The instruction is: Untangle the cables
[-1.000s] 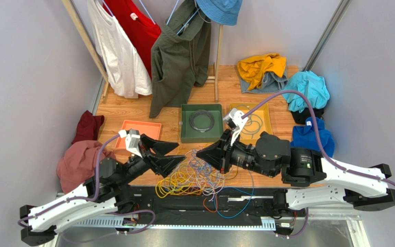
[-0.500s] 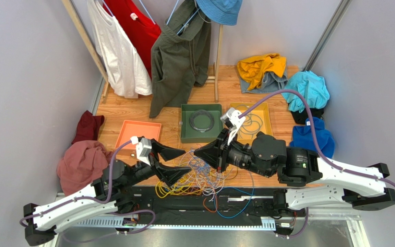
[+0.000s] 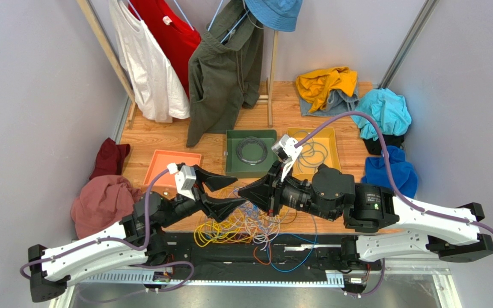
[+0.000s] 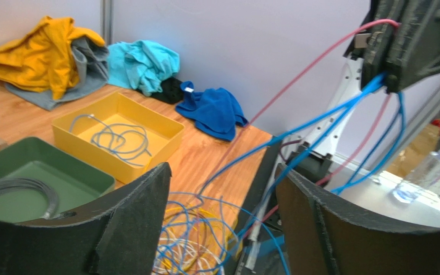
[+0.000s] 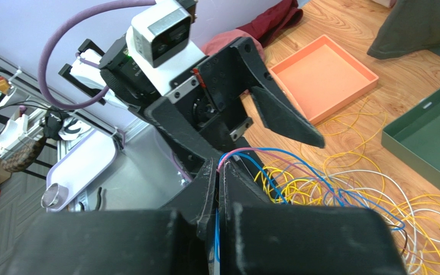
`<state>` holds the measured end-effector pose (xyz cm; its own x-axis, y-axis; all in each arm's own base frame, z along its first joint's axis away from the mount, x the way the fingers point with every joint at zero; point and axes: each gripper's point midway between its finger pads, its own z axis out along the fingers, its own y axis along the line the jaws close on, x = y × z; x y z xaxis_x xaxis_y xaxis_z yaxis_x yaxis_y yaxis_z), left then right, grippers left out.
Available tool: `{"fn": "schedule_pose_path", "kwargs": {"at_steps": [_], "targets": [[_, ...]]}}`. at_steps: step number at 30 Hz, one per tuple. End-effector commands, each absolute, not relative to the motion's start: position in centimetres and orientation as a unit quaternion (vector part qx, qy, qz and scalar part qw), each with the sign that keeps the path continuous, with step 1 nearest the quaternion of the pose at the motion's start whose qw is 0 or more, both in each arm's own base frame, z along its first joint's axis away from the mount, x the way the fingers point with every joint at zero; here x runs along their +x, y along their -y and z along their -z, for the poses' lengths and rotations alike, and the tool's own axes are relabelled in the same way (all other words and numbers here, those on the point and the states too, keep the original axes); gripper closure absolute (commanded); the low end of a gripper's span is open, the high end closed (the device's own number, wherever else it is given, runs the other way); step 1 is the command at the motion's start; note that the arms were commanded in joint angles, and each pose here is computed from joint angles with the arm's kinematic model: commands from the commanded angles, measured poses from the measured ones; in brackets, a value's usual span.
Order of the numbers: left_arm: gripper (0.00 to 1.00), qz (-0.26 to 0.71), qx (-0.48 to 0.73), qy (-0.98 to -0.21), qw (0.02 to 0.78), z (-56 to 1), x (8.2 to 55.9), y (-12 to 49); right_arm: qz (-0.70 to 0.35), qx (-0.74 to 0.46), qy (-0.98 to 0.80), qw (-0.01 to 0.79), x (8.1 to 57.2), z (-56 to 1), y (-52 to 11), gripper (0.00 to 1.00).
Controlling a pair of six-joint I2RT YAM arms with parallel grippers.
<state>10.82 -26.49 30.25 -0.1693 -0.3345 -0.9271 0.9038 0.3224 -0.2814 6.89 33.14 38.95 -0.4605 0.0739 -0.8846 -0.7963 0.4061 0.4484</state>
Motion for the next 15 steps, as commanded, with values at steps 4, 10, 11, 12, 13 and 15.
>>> {"fn": "schedule_pose_path", "kwargs": {"at_steps": [4,10,11,12,13,15], "targets": [[0.72,0.496,0.247,-0.538,0.635,-33.1,12.3,26.7,-0.511,-0.246,-0.693,0.444,6.2,-39.6,-33.4,1.00],[1.00,0.485,0.222,-0.561,0.633,-33.6,12.8,25.4,-0.498,-0.231,-0.701,0.455,6.7,-38.4,-31.2,1.00],[1.00,0.482,0.219,-0.565,0.632,-33.8,12.8,25.1,-0.483,-0.222,-0.711,0.460,7.2,-37.7,-30.6,0.83],[1.00,0.472,0.213,-0.578,0.631,-34.5,13.0,24.6,-0.477,-0.213,-0.715,0.465,7.6,-37.5,-29.8,0.70],[1.00,0.464,0.209,-0.587,0.629,-34.8,13.2,24.2,-0.461,-0.208,-0.725,0.468,8.0,-36.4,-29.3,0.60],[1.00,0.437,0.203,-0.615,0.625,-35.8,13.7,23.2,-0.426,-0.180,-0.744,0.483,9.2,-35.0,-27.4,0.46]]}}
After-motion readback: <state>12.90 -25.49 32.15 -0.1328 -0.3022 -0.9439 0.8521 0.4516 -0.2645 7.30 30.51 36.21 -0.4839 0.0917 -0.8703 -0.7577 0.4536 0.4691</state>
